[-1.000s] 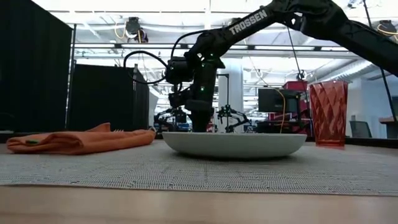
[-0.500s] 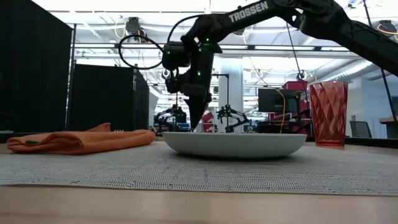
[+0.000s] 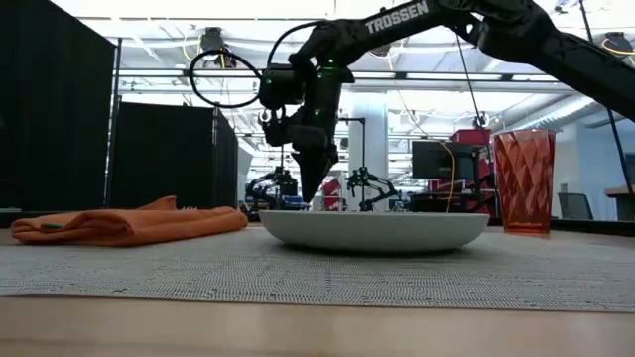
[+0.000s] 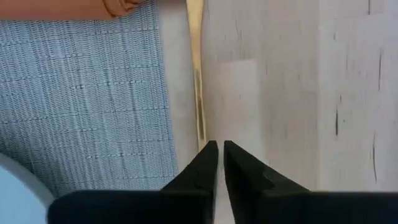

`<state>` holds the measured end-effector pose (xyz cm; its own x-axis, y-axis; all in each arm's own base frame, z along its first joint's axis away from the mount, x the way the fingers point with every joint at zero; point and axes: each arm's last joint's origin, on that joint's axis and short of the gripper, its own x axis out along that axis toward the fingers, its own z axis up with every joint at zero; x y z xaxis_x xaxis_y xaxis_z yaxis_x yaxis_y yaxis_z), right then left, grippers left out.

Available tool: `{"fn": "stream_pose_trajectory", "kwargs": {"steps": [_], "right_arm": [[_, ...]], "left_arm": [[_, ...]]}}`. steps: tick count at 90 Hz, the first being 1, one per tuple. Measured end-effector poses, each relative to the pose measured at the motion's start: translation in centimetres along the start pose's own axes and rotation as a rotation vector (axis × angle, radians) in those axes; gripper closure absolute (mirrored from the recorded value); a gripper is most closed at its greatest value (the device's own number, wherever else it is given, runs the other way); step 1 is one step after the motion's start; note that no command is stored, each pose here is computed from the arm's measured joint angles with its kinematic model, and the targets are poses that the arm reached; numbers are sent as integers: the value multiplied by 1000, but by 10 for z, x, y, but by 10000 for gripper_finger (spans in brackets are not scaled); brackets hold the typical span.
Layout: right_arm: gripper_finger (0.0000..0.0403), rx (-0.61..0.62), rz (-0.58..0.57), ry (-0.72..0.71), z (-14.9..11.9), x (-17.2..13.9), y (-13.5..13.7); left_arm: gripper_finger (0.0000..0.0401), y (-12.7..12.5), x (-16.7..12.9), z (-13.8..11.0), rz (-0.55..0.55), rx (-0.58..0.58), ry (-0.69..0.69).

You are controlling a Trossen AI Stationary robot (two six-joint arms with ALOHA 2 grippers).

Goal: Set table place
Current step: Put the gold table knife on the gray table mat to the right of the blue plate

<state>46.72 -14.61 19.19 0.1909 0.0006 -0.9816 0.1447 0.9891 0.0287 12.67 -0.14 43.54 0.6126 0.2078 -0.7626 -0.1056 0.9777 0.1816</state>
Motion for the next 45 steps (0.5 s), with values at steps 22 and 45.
{"fn": "stream_pose_trajectory", "kwargs": {"steps": [22, 45], "right_arm": [[282, 71, 35, 1, -2, 10, -10], [260, 90, 83, 37, -3, 27, -10]], "left_arm": [[274, 0, 0, 0, 0, -1, 0], [274, 0, 0, 0, 0, 0, 2]]}}
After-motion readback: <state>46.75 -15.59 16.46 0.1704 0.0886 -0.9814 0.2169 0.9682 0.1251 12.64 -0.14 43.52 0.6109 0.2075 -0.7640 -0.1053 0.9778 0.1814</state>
